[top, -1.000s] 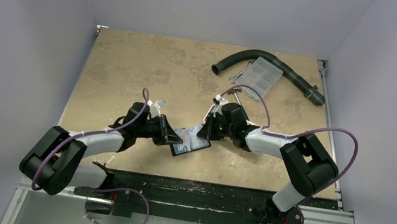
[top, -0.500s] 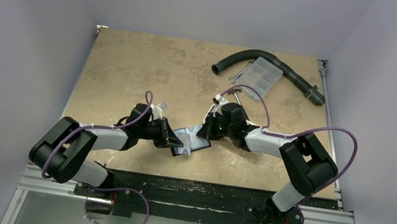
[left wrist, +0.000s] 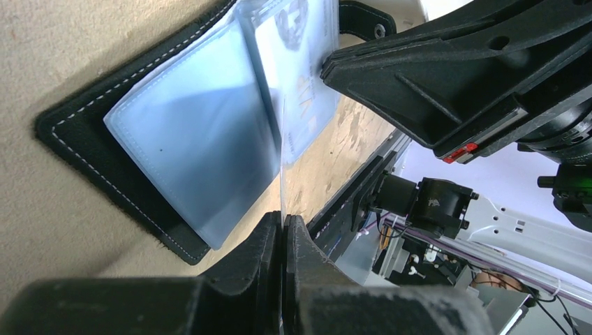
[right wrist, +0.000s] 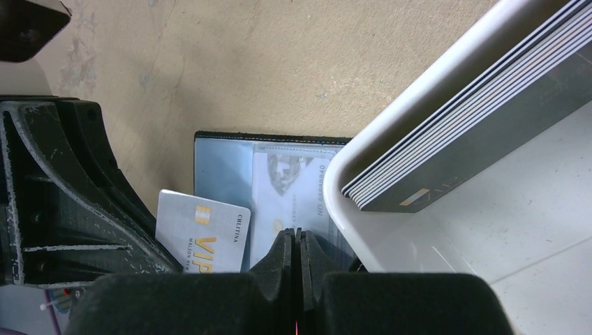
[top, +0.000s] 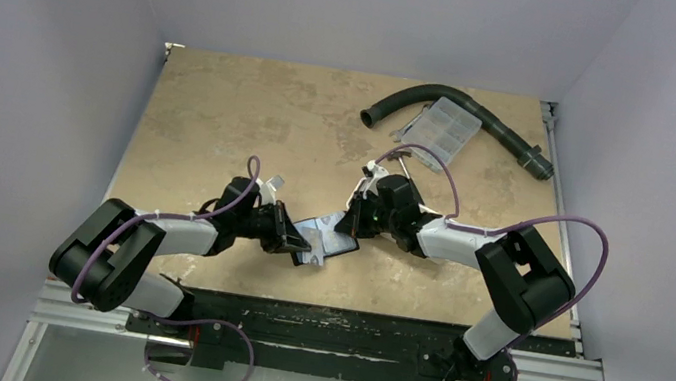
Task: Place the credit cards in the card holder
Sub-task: Insert the credit card into the card holder.
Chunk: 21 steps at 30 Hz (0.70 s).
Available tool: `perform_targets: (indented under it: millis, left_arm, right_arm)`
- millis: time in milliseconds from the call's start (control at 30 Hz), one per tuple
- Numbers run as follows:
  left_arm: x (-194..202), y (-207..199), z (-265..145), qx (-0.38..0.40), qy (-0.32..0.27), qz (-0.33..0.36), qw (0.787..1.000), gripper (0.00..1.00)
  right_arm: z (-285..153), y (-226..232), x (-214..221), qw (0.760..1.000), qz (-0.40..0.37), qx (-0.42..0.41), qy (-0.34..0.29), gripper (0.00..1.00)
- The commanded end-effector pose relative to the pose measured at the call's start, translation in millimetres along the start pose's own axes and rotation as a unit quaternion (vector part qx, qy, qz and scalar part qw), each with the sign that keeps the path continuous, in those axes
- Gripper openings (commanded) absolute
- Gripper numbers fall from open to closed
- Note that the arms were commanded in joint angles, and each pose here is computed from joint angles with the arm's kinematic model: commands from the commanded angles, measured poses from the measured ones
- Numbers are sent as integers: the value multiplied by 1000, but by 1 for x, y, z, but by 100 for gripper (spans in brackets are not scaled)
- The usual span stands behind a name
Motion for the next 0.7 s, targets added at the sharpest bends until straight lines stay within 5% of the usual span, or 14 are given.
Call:
perform_targets:
  millis: [0,667]
  left_arm:
    - [-2,-2,-3,2,-4,7,1000,0]
    - [-3,6,7,0,9,-10,1000,0]
  right_arm:
    - [3,-17,23,999,9,32,40,0]
    - [4,-17,24,999,10,31,41,0]
Point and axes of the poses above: each gripper's point midway between its finger pads, its own z axis out along the fingers, its own y axis along the line the jaws close on, x = y × z, the point moved 5 cm from there along -z, back along the fingers, and after that the axes turned 5 degrees about -z, right-handed, at the moved point
